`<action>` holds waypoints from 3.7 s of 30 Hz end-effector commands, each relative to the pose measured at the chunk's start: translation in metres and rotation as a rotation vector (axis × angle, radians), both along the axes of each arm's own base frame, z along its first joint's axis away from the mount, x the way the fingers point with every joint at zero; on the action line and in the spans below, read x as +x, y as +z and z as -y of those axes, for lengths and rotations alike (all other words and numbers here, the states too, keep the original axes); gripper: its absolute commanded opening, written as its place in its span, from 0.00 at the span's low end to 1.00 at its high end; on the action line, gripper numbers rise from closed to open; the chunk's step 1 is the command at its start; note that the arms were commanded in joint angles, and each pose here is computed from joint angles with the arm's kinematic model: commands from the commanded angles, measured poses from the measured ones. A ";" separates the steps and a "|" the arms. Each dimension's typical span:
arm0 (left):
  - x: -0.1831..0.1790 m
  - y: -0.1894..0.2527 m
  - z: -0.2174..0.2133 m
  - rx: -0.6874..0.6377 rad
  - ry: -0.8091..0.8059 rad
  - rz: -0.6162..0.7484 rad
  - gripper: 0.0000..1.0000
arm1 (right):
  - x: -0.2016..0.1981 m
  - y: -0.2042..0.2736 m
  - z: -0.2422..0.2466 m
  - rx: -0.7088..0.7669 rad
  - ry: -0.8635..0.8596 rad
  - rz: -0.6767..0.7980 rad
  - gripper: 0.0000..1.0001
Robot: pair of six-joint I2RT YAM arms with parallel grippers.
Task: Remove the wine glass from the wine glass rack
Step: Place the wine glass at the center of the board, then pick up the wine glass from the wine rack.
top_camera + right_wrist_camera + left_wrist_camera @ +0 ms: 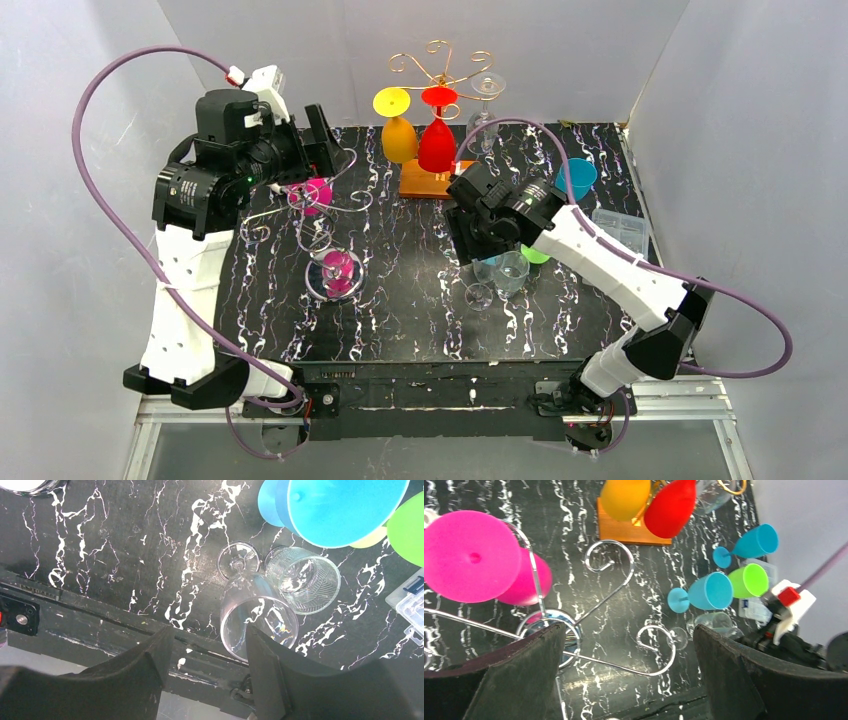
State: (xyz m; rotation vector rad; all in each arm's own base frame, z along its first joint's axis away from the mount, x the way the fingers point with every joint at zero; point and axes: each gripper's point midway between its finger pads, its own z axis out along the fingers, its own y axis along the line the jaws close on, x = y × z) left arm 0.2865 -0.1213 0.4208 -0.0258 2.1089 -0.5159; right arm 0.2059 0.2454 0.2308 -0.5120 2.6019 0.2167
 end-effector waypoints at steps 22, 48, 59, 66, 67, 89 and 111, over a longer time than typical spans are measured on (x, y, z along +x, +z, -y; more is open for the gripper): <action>0.056 -0.004 -0.098 0.390 0.415 -0.028 0.98 | -0.003 0.097 0.017 0.168 -0.026 0.185 0.98; 0.073 -0.050 -0.111 0.303 0.375 -0.216 0.98 | 0.008 0.117 -0.002 0.255 -0.008 0.237 0.98; 0.078 -0.064 -0.110 0.256 0.357 -0.240 0.98 | 0.007 0.119 -0.001 0.263 -0.027 0.231 0.98; 0.079 -0.064 -0.108 0.225 0.351 -0.233 0.97 | 0.008 0.120 -0.001 0.262 -0.034 0.235 0.98; 0.079 -0.063 -0.109 0.221 0.352 -0.229 0.95 | 0.008 0.120 0.000 0.262 -0.036 0.236 0.98; 0.076 -0.031 -0.104 0.186 0.330 -0.131 0.64 | 0.011 0.120 -0.003 0.261 -0.039 0.238 0.98; 0.089 -0.022 -0.096 0.148 0.296 -0.067 0.62 | 0.012 0.118 -0.008 0.269 -0.040 0.228 0.98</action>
